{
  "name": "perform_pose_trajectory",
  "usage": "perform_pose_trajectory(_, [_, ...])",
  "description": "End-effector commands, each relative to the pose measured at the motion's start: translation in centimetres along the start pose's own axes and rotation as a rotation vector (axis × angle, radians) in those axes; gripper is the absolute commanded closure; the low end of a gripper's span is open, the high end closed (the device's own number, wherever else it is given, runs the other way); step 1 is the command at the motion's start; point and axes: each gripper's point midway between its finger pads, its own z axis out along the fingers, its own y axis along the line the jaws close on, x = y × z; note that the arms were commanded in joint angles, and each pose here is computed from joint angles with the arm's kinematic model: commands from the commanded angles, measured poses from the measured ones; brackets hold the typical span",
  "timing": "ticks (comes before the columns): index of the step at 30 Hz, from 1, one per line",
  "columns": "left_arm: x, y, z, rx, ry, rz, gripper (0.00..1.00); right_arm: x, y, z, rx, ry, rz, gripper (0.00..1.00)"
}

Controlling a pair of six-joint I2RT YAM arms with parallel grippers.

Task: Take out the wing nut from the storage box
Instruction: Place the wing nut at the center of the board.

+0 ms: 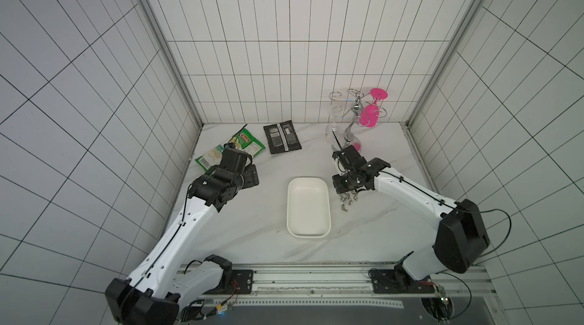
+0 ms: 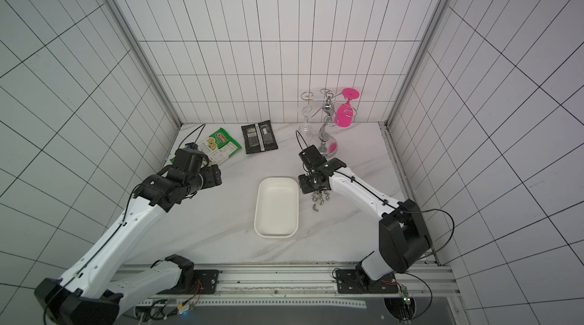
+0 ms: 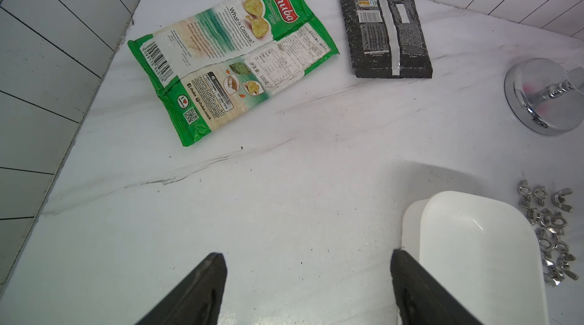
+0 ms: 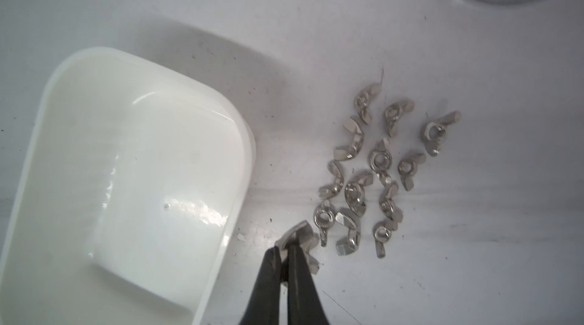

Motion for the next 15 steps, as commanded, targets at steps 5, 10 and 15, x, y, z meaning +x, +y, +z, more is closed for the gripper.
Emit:
perform_pose_trajectory(5, [-0.9,-0.4,-0.6,0.016,-0.022,-0.004,0.15,4.6,-1.9,1.4,0.016,0.081,0.111,0.96])
perform_pose_trajectory(10, [-1.1,-0.5,-0.7,0.017,-0.025,-0.002,0.15,6.4,-2.5,2.8,0.028,0.12,0.134,0.96])
perform_pose_trajectory(15, [-1.1,-0.4,-0.8,0.012,-0.026,0.002,0.15,6.9,-2.5,3.6,0.023,0.143,0.135,0.96])
